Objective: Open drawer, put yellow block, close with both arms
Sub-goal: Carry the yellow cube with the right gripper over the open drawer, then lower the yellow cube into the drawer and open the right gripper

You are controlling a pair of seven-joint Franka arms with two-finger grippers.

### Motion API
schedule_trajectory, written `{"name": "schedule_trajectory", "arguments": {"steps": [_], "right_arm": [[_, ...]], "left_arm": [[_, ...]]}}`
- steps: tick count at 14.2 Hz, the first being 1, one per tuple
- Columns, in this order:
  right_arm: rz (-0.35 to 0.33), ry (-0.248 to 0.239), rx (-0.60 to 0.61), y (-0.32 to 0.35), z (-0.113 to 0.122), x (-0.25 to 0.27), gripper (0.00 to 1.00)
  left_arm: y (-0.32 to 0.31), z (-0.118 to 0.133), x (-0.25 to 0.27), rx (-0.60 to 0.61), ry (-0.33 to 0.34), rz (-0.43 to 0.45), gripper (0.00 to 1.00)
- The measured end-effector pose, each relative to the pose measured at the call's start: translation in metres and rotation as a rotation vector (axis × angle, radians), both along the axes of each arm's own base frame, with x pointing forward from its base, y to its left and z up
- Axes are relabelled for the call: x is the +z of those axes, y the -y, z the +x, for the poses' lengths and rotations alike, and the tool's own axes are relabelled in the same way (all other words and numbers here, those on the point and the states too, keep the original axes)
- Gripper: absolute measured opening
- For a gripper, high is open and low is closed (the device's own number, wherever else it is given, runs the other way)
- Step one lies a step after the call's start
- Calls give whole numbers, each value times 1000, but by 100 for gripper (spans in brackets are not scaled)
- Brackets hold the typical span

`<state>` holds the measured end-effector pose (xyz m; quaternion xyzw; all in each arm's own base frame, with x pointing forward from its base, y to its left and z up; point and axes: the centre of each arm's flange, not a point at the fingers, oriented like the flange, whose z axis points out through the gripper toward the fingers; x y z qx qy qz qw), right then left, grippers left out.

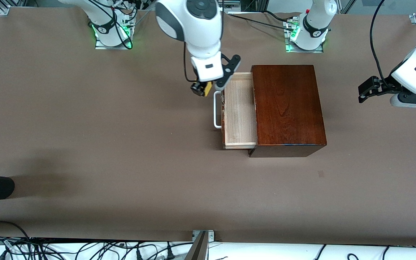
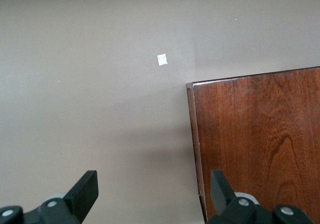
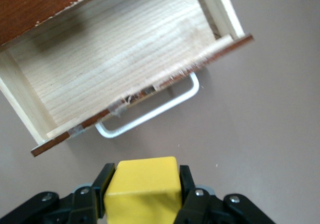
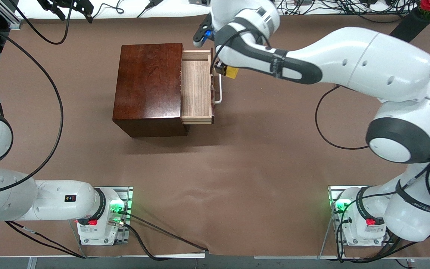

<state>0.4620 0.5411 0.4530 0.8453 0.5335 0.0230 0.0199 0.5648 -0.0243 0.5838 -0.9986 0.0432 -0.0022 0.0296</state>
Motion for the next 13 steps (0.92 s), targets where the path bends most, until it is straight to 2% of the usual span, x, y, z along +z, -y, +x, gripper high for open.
{"name": "schedule_trajectory", "arguments": {"steps": [3, 9, 13], "right_arm": [[-9, 11, 112, -40, -11, -26, 56], [-24, 101, 244, -99, -51, -62, 56], [1, 153, 323, -112, -51, -83, 56]], "left_arm": [[-2, 0, -1, 3, -2, 0, 100], [-1, 1, -1, 2, -2, -2, 100], [-2, 1, -1, 5, -2, -2, 100]]}}
